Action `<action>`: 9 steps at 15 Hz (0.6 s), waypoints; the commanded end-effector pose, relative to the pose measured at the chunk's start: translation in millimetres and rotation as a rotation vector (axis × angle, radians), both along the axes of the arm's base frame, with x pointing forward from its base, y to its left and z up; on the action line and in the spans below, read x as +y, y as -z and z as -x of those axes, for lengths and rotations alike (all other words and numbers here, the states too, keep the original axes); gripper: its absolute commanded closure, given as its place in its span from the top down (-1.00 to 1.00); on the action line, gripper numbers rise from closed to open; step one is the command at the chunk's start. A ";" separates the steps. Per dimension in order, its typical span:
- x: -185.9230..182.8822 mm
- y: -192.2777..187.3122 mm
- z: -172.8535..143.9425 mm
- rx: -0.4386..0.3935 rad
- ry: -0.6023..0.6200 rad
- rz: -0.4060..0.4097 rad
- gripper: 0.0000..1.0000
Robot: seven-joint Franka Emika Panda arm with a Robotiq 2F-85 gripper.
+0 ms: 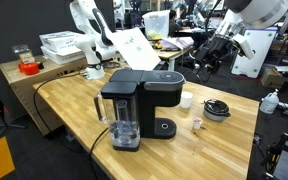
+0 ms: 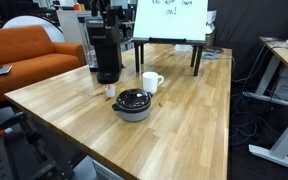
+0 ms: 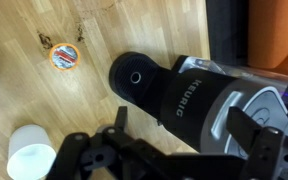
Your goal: Open the coffee maker
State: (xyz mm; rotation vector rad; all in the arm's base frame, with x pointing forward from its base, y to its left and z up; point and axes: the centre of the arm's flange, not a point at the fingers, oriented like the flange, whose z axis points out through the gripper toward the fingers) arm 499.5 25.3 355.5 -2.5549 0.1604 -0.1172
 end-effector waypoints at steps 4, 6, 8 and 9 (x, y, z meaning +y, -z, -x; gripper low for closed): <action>-16.0 10.3 -1.2 -0.051 0.025 -0.168 1.00; -16.5 16.1 0.3 -0.055 0.026 -0.197 0.45; -15.2 22.5 1.4 -0.053 0.019 -0.223 0.37; -14.2 26.7 1.6 -0.050 0.017 -0.228 0.23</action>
